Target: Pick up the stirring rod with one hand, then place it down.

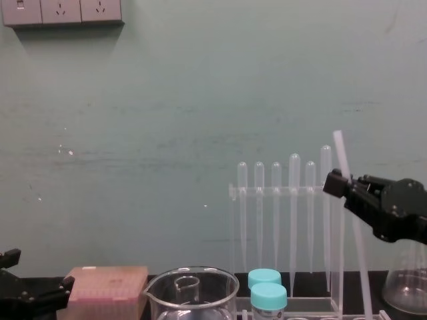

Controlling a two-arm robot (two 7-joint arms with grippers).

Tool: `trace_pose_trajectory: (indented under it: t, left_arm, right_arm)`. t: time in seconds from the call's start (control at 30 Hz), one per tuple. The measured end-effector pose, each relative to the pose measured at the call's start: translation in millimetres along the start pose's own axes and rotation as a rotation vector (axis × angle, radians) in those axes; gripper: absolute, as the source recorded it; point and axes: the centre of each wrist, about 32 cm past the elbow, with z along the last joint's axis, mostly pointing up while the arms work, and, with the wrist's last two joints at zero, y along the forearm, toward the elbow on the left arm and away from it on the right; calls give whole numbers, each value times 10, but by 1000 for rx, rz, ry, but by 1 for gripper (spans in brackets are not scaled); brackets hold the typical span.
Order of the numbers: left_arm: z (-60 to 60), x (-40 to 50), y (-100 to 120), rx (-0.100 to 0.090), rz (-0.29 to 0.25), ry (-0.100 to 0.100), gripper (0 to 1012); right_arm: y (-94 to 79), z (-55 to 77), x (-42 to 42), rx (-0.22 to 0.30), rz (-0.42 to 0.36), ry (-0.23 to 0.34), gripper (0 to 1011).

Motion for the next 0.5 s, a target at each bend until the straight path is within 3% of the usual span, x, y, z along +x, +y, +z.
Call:
trace_pose_trajectory:
  t: [0.5]
  left_arm:
    - [0, 0, 0, 0, 0, 0, 1000]
  right_arm:
    - [-2, -110, 17, -82, 29, 40, 70]
